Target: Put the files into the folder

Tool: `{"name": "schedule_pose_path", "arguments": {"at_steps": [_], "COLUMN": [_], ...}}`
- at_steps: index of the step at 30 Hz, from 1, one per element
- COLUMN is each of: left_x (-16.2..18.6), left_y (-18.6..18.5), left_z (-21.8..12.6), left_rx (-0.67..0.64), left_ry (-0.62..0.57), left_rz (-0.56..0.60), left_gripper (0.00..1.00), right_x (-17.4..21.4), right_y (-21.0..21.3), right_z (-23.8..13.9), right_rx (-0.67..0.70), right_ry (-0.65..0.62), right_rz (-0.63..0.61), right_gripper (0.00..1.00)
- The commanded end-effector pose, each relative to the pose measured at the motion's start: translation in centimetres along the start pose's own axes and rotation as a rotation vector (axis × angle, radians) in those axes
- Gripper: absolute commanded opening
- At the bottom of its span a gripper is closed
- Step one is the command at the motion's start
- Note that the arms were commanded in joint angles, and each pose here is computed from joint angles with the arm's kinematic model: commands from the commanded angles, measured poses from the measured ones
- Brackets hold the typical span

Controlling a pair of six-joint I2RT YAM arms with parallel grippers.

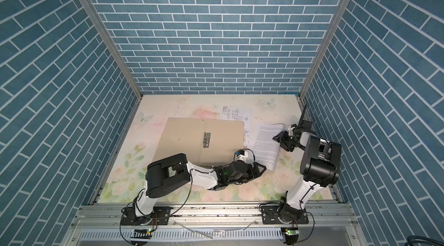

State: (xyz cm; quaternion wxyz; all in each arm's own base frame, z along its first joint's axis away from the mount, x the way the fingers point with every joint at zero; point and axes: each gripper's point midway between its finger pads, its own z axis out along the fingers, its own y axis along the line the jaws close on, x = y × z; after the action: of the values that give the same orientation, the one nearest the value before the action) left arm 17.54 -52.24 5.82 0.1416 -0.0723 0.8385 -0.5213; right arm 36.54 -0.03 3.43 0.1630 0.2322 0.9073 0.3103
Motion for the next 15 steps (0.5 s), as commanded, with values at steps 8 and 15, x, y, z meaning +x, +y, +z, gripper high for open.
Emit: {"name": "schedule_pose_path", "arguments": {"at_steps": [8,15], "left_x": [-1.4,-2.5], "left_y": [-0.6,-0.1], "left_z": [-2.1,-4.7], "left_rx": [-0.074,-0.289], "left_ry": [-0.073,-0.067], "left_rz": [0.202,0.640], "left_gripper": [0.86,0.90], "right_x": [1.2,1.3], "right_y": [-1.8,-2.0], "right_z": [0.3,0.3], "right_rx": [0.062,0.073], "right_ry": [0.020,0.022], "right_rz": [0.038,0.039], "right_gripper": [0.53,0.53]}}
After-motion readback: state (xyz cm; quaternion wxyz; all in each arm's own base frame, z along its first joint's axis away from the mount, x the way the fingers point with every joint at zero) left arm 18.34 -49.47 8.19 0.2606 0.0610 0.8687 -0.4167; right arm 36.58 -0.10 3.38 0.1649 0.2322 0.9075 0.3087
